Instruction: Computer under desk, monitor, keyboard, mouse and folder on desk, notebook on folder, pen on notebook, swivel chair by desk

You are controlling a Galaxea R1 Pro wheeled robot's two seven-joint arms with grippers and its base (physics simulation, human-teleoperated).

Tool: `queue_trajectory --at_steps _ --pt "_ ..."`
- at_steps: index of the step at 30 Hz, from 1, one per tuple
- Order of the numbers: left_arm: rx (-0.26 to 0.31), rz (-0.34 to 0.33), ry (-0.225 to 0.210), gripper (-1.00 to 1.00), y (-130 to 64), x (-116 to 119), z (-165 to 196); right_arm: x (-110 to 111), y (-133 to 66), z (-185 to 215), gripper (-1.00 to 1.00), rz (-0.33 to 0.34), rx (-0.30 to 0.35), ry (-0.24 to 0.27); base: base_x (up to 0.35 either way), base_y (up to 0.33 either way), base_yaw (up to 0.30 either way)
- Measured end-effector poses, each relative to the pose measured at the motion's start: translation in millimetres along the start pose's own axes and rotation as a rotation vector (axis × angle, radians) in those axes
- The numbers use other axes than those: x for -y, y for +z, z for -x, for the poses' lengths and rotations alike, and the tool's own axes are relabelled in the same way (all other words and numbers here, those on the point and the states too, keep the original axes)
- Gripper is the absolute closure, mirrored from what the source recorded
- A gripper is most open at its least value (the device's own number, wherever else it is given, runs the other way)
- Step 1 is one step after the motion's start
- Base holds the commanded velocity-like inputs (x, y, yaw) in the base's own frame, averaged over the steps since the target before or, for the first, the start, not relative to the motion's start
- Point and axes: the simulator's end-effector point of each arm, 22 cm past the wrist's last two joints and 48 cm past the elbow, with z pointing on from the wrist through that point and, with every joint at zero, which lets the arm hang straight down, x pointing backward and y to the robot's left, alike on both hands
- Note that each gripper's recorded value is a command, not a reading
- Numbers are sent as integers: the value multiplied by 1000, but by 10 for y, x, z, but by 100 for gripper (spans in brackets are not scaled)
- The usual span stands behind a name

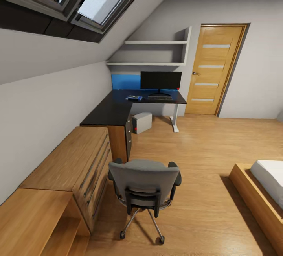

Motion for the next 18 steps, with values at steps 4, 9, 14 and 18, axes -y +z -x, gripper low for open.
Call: queue_trajectory --at_steps 4,9,14,18 --pt "0 0 0 -100 0 0 0 0 0 0 -100 0 0 0 0 230 -296" --pt "1 0 -1 -100 0 -2 2 -1 0 0 -100 0 0 0 0 143 -296" --pt "1 2 -3 -100 0 -6 3 0 0 0 -100 0 0 0 0 42 -296" --pt "1 2 -4 -100 0 -6 4 -1 0 0 -100 1 0 0 0 90 -277"
